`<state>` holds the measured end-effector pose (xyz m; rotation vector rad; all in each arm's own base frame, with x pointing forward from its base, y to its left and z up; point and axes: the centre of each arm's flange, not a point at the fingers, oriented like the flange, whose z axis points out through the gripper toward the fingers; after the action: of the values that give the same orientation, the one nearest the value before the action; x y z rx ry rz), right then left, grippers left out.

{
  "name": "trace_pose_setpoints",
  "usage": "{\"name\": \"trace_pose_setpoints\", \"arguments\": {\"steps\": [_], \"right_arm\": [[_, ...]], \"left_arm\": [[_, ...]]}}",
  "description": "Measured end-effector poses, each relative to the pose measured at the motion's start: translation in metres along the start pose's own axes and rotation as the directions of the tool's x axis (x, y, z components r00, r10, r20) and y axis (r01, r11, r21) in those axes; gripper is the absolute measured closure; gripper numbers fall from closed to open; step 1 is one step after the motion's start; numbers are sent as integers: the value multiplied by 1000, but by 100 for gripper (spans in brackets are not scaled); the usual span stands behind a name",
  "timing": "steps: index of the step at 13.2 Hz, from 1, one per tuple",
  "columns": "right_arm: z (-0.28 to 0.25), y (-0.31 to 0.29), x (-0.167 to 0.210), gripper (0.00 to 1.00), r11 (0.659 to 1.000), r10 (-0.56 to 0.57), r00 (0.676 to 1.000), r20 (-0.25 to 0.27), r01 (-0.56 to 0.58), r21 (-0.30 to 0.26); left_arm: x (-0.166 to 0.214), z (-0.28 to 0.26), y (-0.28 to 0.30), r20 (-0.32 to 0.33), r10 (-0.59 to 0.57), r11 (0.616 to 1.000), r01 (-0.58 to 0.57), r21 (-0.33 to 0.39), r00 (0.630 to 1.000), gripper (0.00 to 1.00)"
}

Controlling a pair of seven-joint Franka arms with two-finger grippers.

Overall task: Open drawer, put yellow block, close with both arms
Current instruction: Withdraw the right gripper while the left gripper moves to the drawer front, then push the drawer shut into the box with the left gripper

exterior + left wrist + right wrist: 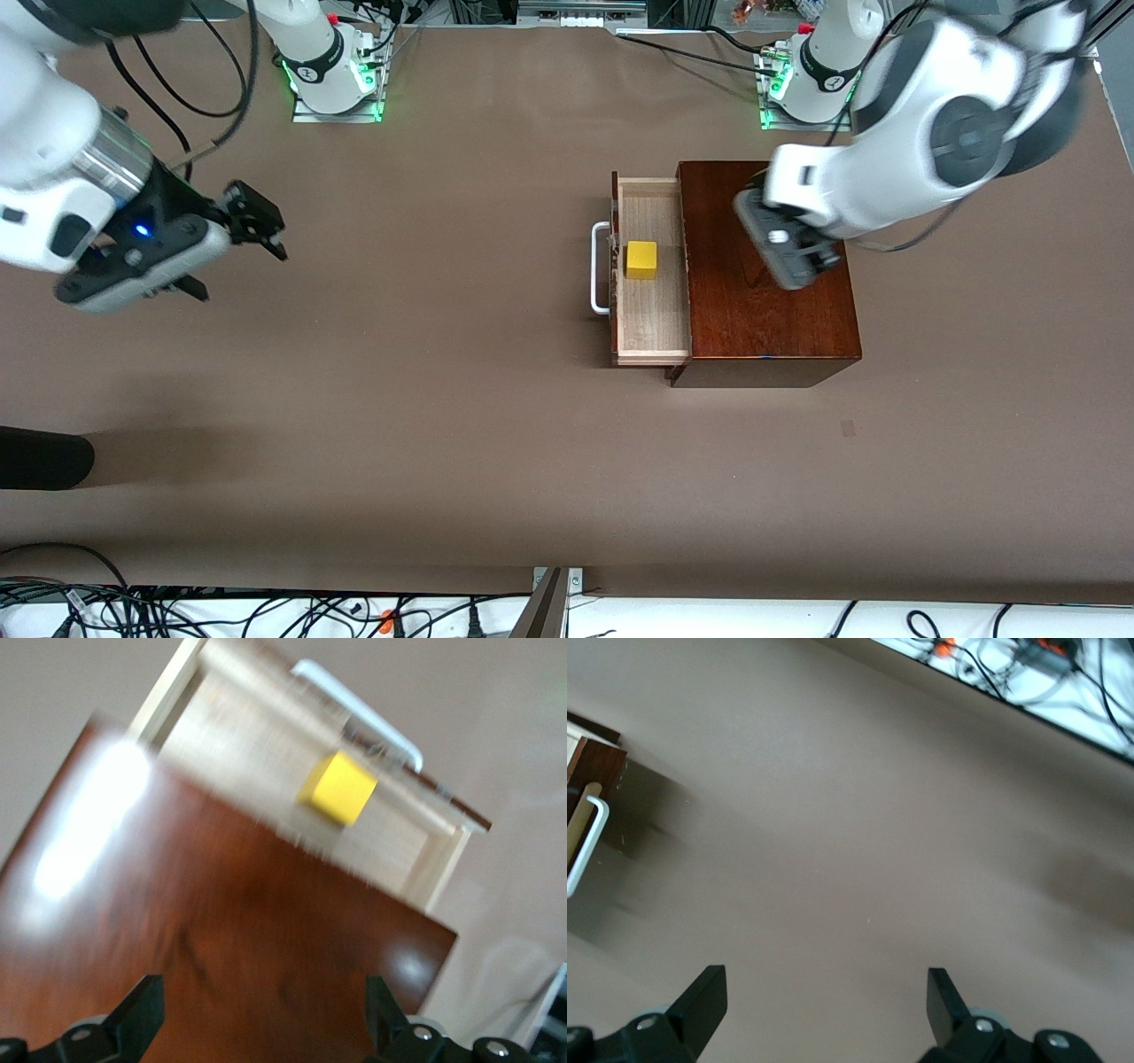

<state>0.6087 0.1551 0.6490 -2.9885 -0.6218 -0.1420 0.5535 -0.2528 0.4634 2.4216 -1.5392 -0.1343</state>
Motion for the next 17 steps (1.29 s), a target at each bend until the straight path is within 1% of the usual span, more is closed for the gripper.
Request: {"name": "trace_pose_setpoints", "arguments": {"steps": [1,3,5,6,7,8,10,13,15,17], "right_arm": [[-8,5,-14,0,998,55,998,4,-55,2],[-15,23,-39,0,992,128,992,18,-128,3],[-6,50,-57,0,983,183,981,58,-183,-8],[3,61,-63,0,980,200,976,82,-199,-31],[13,66,-67,0,978,208,973,103,-204,-50],[20,69,-70,0,977,211,971,111,-206,-57],[24,71,-75,0,975,218,970,111,-212,-65],[18,72,-79,0,975,219,970,102,-214,-65],[12,74,-80,0,974,224,970,90,-219,-67],[5,83,-84,0,969,240,968,73,-235,-69]], "left_arm": [[25,17,7,-37,100,995,-99,16,994,0],[68,48,29,-98,246,969,-243,43,964,0],[103,75,48,-162,371,929,-363,77,914,0],[117,89,57,-187,426,905,-415,94,885,0],[130,105,67,-197,476,879,-464,108,857,0],[142,123,79,-184,519,855,-505,118,835,0],[154,152,99,-113,591,806,-578,130,799,0],[154,183,103,-13,645,759,-638,131,764,0],[155,205,110,57,657,741,-658,133,752,0],[156,214,115,84,664,732,-669,134,743,0]]}}
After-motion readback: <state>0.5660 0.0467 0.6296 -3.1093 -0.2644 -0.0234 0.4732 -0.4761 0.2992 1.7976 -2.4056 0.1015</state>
